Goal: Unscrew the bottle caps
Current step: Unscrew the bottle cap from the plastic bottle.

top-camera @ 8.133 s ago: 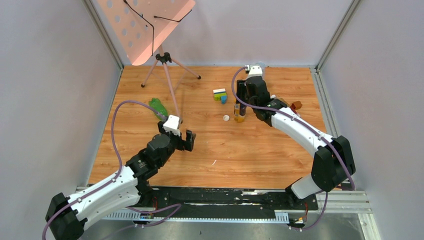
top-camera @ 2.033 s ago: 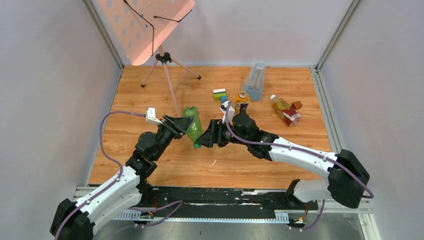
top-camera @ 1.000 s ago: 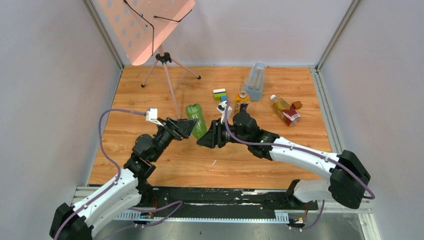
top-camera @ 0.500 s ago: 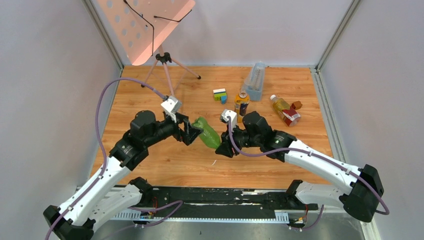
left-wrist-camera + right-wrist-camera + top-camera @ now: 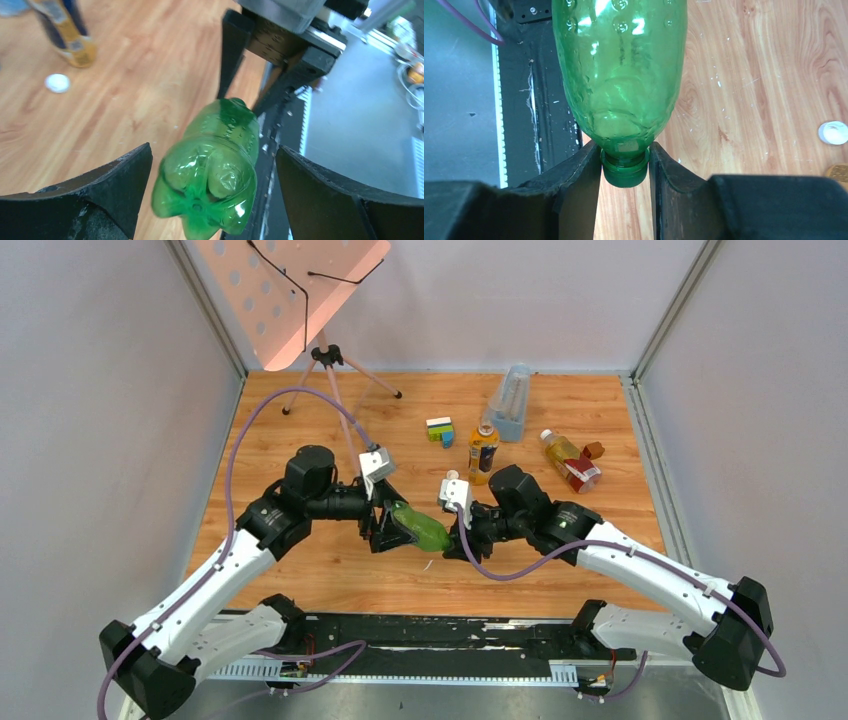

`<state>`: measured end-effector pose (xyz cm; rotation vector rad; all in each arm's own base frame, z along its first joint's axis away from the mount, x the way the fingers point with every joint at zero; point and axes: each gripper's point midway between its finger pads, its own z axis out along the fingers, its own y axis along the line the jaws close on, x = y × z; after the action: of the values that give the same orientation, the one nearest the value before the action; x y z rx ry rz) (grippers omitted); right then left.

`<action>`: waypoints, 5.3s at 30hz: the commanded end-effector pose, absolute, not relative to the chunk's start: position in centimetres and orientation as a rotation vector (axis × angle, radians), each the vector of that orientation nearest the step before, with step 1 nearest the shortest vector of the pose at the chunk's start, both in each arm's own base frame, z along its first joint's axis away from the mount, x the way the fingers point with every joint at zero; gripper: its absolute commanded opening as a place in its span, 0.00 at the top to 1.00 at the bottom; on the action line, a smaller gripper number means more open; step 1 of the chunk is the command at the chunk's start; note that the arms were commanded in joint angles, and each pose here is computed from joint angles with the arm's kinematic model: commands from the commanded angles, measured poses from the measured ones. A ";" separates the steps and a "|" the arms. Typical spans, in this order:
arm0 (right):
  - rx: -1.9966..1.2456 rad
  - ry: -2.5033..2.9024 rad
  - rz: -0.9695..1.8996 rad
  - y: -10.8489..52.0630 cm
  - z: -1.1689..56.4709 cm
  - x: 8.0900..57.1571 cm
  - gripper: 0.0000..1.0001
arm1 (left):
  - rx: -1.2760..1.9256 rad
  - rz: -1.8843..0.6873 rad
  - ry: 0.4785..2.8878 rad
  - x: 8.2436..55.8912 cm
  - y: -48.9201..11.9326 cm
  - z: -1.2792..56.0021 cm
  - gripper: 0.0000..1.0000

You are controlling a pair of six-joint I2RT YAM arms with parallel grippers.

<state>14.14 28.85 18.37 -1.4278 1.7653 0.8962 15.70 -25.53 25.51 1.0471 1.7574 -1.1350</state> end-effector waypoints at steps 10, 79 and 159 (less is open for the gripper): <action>-1.510 1.569 0.843 29.4 21.0 14.8 1.00 | 1.195 -1.290 1.701 13.5 -26.4 25.8 0.44; 0.450 1.723 1.777 28.2 31.1 22.5 0.96 | 0.642 -1.120 1.198 18.3 -25.2 29.4 0.80; -0.365 2.062 1.601 24.3 23.4 18.4 0.47 | 1.365 -0.881 1.631 17.1 -29.6 19.1 1.00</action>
<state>19.16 23.57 20.67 -0.2285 2.1638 1.4933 16.82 -28.42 16.74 1.3612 1.7478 -0.8662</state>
